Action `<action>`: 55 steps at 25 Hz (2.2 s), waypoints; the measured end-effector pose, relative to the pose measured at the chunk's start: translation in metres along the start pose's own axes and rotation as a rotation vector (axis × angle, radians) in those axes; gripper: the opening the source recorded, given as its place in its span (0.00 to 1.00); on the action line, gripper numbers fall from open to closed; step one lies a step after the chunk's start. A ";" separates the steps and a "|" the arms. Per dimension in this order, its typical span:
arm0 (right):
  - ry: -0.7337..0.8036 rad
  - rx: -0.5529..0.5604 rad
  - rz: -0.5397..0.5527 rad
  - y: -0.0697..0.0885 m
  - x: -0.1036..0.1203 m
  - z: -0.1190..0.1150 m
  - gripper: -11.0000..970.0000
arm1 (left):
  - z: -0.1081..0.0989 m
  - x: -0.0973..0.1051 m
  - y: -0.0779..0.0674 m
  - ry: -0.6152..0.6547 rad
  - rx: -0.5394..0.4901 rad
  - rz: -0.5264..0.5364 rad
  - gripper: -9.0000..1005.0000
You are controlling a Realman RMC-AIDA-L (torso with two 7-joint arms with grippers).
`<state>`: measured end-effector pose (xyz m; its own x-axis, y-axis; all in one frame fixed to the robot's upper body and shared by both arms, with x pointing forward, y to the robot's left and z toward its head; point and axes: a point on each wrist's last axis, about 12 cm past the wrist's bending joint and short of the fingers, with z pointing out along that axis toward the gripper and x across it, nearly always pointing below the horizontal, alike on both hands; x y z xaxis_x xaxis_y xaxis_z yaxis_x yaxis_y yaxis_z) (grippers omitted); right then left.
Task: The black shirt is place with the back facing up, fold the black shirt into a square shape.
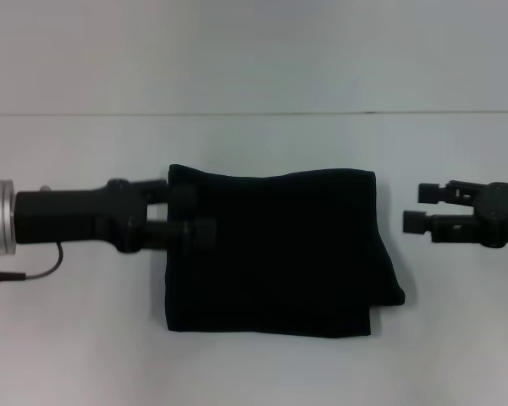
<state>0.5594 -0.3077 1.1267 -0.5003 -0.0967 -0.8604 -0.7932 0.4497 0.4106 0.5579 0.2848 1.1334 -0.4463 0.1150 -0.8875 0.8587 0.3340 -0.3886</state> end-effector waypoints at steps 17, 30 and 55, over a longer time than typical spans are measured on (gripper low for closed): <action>0.267 -0.044 -0.085 0.002 -0.019 0.049 0.96 | 0.021 0.002 0.000 0.207 0.049 0.038 0.87; 0.428 0.064 0.003 -0.005 -0.036 0.042 0.96 | 0.037 -0.013 0.014 0.349 -0.036 0.021 0.87; 0.406 0.064 -0.022 -0.005 -0.041 0.043 0.96 | 0.032 -0.011 0.015 0.336 -0.042 0.011 0.88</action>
<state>0.5990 -0.2678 1.1472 -0.5901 -0.4435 -0.6746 -0.7883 0.4970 0.3627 0.5836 0.2580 1.1297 -0.5015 0.4184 -0.7572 0.8557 0.3687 -0.3631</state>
